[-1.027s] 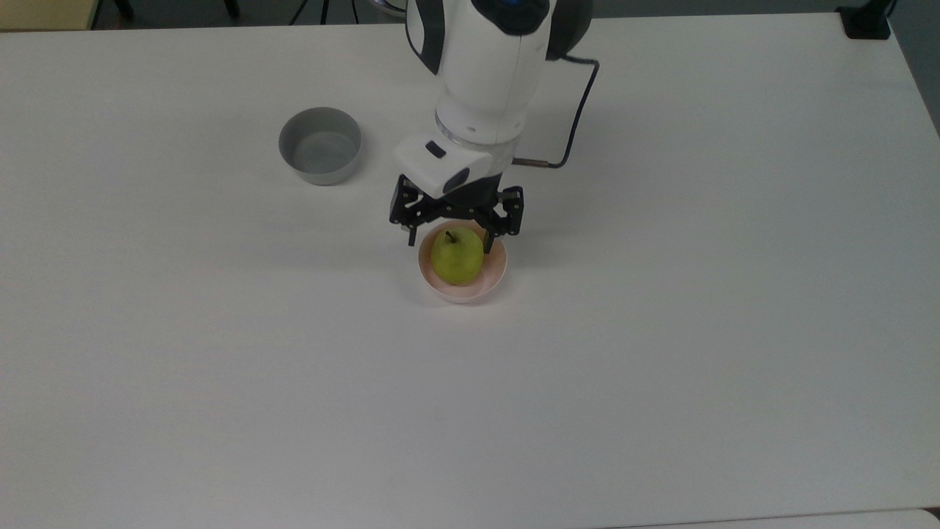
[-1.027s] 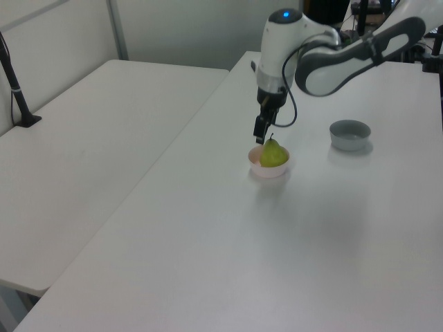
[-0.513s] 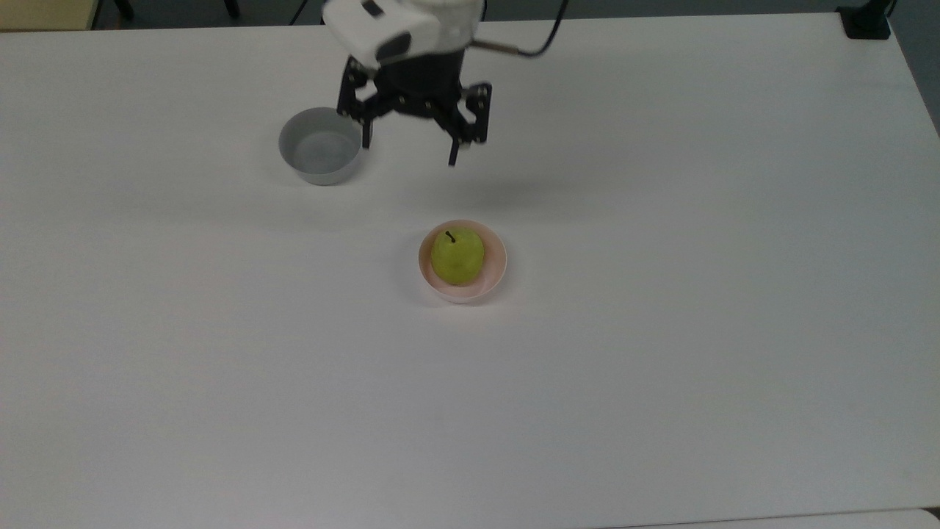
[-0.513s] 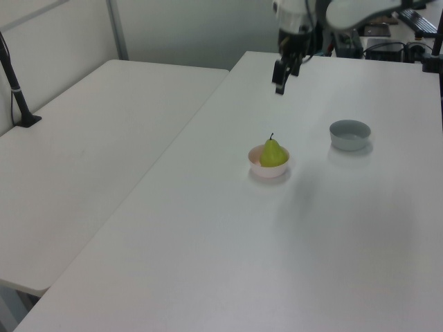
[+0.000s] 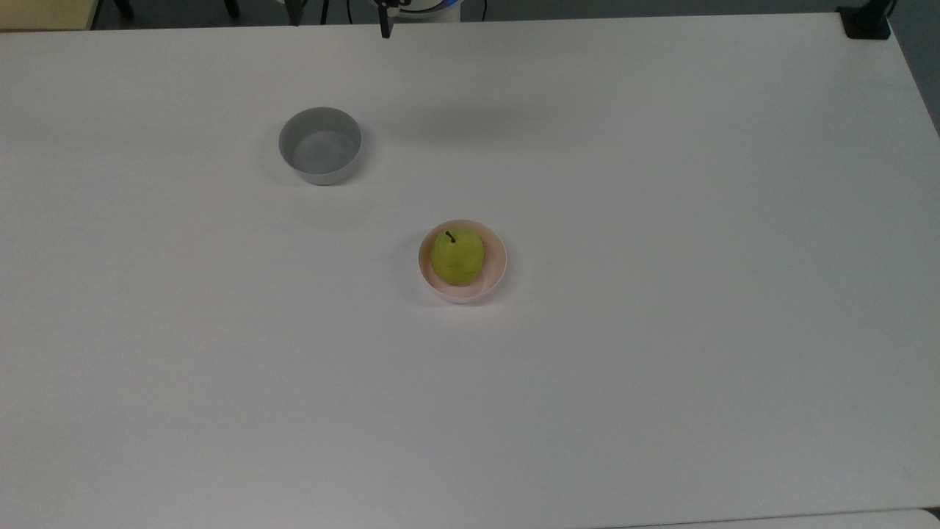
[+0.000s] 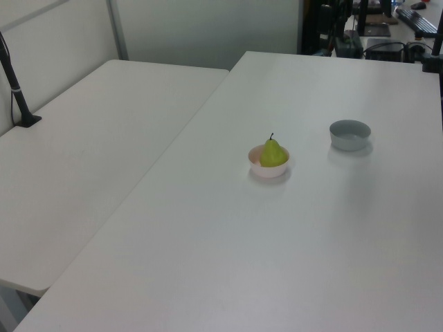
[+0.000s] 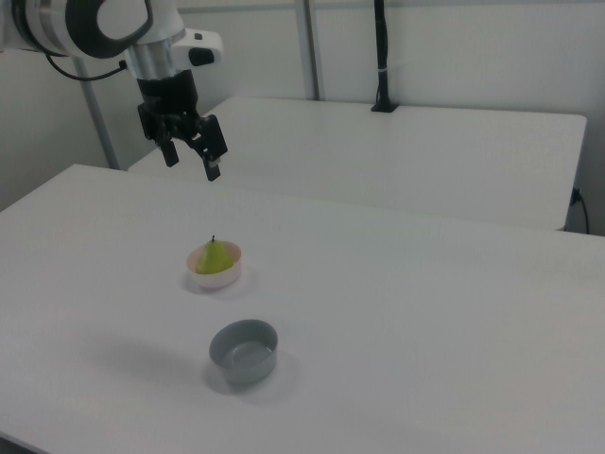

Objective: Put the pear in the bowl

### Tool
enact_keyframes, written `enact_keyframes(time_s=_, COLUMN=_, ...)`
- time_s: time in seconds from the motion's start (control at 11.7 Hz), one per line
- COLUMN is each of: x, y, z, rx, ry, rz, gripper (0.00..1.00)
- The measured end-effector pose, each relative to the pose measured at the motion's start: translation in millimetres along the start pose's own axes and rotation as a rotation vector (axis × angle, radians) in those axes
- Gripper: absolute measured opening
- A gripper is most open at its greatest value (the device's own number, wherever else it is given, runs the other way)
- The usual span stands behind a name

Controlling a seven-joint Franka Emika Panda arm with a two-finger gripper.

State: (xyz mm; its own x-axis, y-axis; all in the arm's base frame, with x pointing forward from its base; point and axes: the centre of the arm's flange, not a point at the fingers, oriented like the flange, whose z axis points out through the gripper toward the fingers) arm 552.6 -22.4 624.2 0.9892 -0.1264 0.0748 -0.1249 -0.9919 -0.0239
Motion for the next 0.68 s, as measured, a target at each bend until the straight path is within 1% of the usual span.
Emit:
enact_keyframes(time_s=0.09, x=0.7, y=8.6, z=0.7, rx=0.014, ry=-0.002, rz=-0.040, gripper=1.00)
enact_keyframes(time_s=0.26, x=2.3, y=13.6, z=3.1, rx=0.020, ry=-0.003, rz=-0.090, gripper=1.00)
enact_keyframes(time_s=0.68, x=3.6, y=10.3, z=6.2, rx=0.020, ry=-0.006, rz=-0.103, gripper=1.00)
